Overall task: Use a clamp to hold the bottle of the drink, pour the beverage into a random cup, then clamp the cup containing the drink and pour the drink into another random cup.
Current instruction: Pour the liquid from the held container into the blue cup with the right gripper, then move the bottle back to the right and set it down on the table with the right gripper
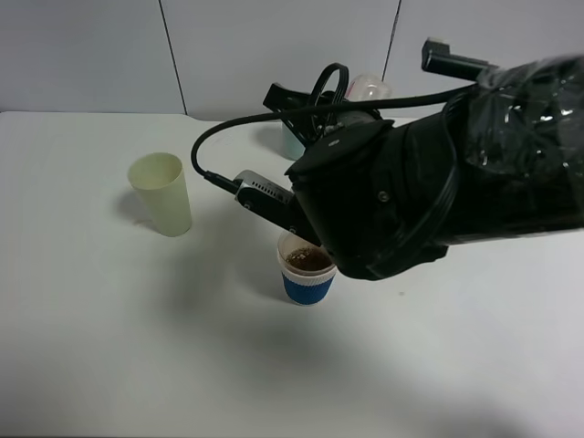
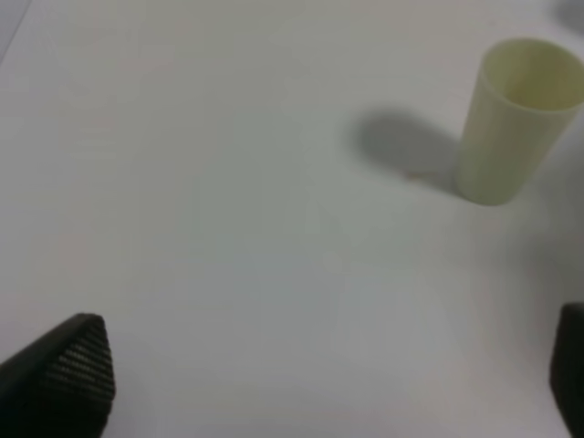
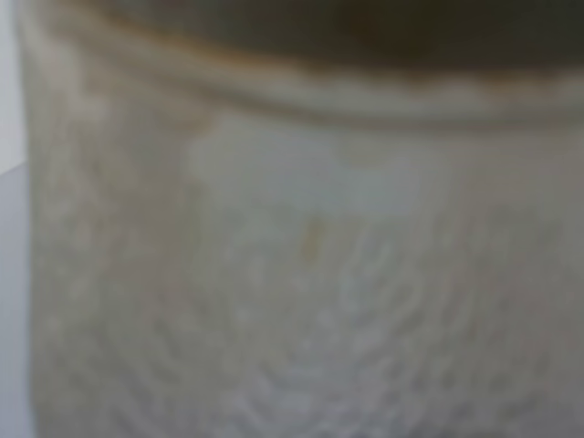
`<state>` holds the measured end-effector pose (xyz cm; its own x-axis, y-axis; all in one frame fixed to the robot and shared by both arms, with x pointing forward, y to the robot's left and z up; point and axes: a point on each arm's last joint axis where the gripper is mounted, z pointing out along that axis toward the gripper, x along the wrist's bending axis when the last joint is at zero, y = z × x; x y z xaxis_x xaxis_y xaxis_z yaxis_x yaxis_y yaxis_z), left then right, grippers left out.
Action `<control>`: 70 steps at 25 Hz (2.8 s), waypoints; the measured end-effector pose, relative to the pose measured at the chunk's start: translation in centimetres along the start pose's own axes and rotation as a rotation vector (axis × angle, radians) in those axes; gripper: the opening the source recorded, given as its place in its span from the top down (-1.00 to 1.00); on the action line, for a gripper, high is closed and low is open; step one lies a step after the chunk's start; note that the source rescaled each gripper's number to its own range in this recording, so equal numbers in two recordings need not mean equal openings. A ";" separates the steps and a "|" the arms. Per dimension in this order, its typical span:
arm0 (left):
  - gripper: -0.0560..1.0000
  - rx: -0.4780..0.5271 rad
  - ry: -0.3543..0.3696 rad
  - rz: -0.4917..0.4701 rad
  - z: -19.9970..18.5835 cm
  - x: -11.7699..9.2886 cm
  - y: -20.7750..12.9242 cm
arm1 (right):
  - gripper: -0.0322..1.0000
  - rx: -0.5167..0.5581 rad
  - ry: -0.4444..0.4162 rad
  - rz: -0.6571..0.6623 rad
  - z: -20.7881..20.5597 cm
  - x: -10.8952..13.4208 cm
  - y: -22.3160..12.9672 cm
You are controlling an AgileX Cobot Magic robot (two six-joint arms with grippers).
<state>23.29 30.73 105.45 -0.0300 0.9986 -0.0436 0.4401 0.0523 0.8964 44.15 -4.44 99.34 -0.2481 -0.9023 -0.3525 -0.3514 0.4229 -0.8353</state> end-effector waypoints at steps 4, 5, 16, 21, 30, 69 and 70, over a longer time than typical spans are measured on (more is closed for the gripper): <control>-0.79 0.000 0.000 0.000 0.0 0.0 0.0 | 0.93 0.001 0.002 0.002 0.0 0.0 0.0; -0.79 0.000 0.000 0.000 0.0 0.0 0.0 | 0.93 0.000 0.004 0.005 0.0 0.0 0.0; -0.79 0.000 0.000 0.000 0.0 0.0 0.0 | 0.93 -0.108 0.187 0.304 -0.2 1.5 1.2; -0.79 0.000 0.000 0.000 0.0 0.0 0.0 | 0.93 -0.121 0.272 0.619 -0.4 2.0 1.1; -0.79 0.000 0.000 0.000 0.0 0.0 0.0 | 0.93 -0.068 0.420 1.315 3.9 3.9 -1.3; -0.79 0.000 0.000 0.000 0.0 0.0 0.0 | 0.94 -0.593 0.385 2.134 10.2 14.4 -1.7; -0.79 0.000 0.000 0.000 0.0 0.0 0.0 | 0.94 -0.593 0.375 2.130 10.2 14.5 -1.8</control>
<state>23.29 30.73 105.45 -0.0300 0.9986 -0.0436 0.4401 0.0523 0.8964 50.37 -19.16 91.37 -0.5956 0.7883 -0.1542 0.4509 0.4869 0.7481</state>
